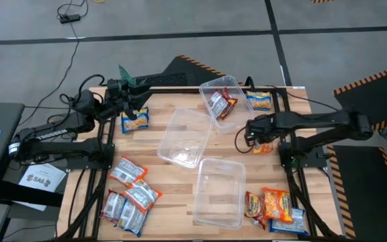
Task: Sort Maruchan noodles
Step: Put the orange noodle pack into the middle transparent bin
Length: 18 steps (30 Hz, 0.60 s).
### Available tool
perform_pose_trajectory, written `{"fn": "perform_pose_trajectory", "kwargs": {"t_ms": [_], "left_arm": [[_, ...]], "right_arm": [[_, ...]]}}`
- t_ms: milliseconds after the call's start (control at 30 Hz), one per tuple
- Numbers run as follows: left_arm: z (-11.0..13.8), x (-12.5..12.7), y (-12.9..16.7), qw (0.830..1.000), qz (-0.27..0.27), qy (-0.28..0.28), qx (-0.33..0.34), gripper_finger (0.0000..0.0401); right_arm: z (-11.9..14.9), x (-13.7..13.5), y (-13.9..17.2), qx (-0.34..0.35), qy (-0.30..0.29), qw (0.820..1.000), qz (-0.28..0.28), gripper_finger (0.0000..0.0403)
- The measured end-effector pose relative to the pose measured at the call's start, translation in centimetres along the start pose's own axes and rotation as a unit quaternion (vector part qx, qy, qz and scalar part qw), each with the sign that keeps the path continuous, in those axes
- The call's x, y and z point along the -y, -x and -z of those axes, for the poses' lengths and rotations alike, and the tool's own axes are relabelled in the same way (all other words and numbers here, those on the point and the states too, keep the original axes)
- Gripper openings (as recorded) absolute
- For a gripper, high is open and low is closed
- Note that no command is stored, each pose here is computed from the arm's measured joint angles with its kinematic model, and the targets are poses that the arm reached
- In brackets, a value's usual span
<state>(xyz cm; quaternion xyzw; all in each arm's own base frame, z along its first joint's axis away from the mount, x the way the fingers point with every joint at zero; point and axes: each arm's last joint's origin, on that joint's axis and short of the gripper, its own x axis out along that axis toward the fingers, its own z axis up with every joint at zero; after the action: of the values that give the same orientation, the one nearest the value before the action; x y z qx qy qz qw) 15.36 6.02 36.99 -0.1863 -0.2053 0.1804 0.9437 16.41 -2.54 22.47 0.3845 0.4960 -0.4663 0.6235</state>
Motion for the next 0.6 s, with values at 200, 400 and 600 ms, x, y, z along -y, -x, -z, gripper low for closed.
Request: {"fn": "perform_pose_trajectory", "kwargs": {"t_ms": [200,400,600], "left_arm": [[0.0,0.0,0.0,1.0,0.0,0.0,0.0,0.0203],[0.0,0.0,0.0,1.0,0.0,0.0,0.0,0.0203],[0.0,0.0,0.0,1.0,0.0,0.0,0.0,0.0203]], "right_arm": [[-0.3,-1.4,6.3,0.071,0.061,0.98,-0.173,0.003],[-1.0,-5.0,11.4,0.191,0.123,0.892,-0.39,0.0029],[-2.1,-10.6,11.4,0.274,0.177,0.811,-0.486,0.0029]]}}
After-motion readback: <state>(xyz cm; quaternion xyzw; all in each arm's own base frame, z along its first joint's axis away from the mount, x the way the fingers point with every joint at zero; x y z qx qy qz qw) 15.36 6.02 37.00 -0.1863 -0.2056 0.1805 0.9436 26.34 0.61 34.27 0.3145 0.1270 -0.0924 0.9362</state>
